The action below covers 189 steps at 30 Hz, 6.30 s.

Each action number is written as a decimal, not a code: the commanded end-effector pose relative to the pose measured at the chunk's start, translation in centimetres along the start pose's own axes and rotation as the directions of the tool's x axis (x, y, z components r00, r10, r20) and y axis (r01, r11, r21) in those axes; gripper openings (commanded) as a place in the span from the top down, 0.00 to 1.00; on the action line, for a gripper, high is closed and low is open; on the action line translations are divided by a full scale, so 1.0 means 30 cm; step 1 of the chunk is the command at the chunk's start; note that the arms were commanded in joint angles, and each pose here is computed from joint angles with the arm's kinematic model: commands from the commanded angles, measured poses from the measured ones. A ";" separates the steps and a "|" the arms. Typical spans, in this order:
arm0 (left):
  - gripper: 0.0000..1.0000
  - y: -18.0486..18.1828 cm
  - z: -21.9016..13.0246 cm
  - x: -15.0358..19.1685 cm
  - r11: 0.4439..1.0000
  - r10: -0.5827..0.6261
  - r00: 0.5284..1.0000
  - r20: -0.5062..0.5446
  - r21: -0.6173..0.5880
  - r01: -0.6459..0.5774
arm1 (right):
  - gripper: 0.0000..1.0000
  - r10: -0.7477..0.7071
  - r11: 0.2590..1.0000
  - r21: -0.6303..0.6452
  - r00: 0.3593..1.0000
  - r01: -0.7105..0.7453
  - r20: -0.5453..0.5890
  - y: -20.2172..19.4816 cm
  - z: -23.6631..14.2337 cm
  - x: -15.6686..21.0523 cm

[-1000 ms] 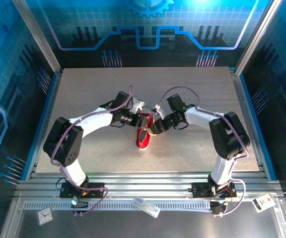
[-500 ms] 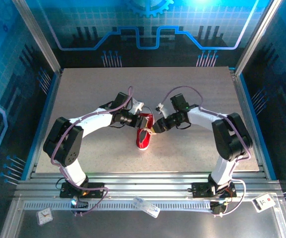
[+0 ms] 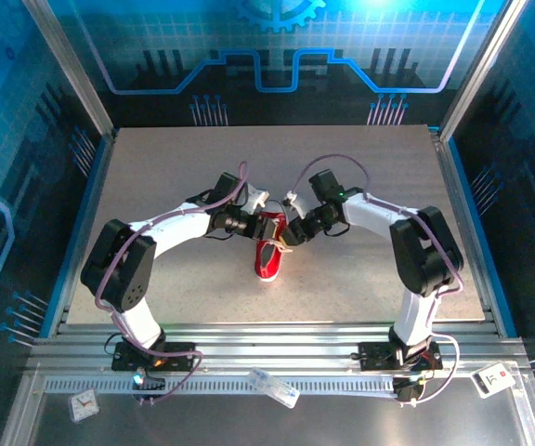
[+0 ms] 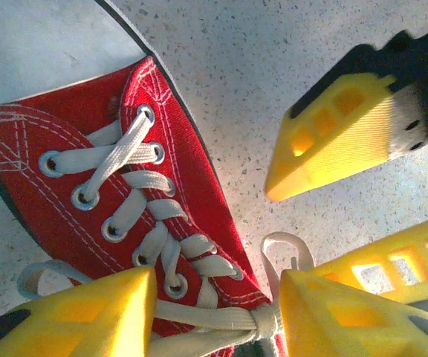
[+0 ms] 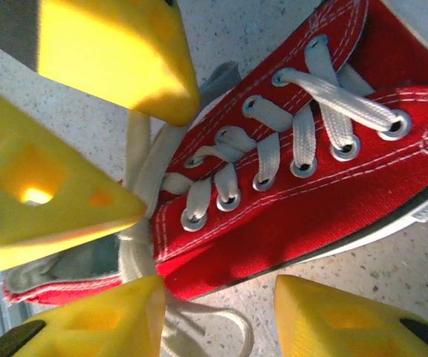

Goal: Tie the shoes

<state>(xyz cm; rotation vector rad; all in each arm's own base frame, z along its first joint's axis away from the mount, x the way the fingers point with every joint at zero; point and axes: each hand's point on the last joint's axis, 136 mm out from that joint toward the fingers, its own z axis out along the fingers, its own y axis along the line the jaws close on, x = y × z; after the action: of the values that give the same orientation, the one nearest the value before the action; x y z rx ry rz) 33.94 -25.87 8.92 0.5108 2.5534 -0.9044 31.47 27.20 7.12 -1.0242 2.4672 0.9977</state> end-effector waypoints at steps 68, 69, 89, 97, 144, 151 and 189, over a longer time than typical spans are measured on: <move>0.53 0.000 -0.042 0.033 0.998 -0.047 0.998 0.028 0.038 0.046 | 0.52 0.005 0.995 0.102 1.000 -0.004 -0.013 0.025 0.004 0.056; 0.53 0.001 -0.043 0.034 0.998 -0.048 0.998 0.029 0.037 0.047 | 0.53 -0.006 0.995 0.102 1.000 0.007 -0.014 0.027 0.001 0.049; 0.51 -0.029 -0.113 -0.007 0.994 0.084 0.990 0.111 0.066 -0.092 | 0.96 -0.082 0.997 0.001 0.996 0.082 0.034 0.079 -0.023 0.005; 0.49 -0.043 -0.155 -0.023 0.981 0.172 0.978 0.115 0.065 -0.180 | 0.63 -0.215 0.968 0.124 0.976 0.216 -0.021 0.058 -0.101 0.022; 0.48 0.026 -0.170 0.000 0.989 0.036 0.985 0.168 0.133 -0.059 | 0.66 -0.487 0.809 0.196 0.819 0.554 -0.303 0.067 -0.010 0.072; 0.48 0.029 -0.171 0.012 0.990 0.034 0.986 0.162 0.131 -0.055 | 0.67 -0.492 0.808 0.180 0.810 0.561 -0.318 0.055 0.025 0.061; 0.48 -0.118 -0.096 0.032 0.850 0.490 0.847 0.208 0.102 -0.517 | 1.00 -0.235 0.971 0.045 0.972 0.236 -0.024 0.061 -0.060 0.005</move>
<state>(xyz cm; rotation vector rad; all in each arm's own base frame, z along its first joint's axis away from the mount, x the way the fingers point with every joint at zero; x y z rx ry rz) 29.95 -25.77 11.31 0.9308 2.1478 -0.9692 30.23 26.24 8.27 -1.3430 2.2727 0.7025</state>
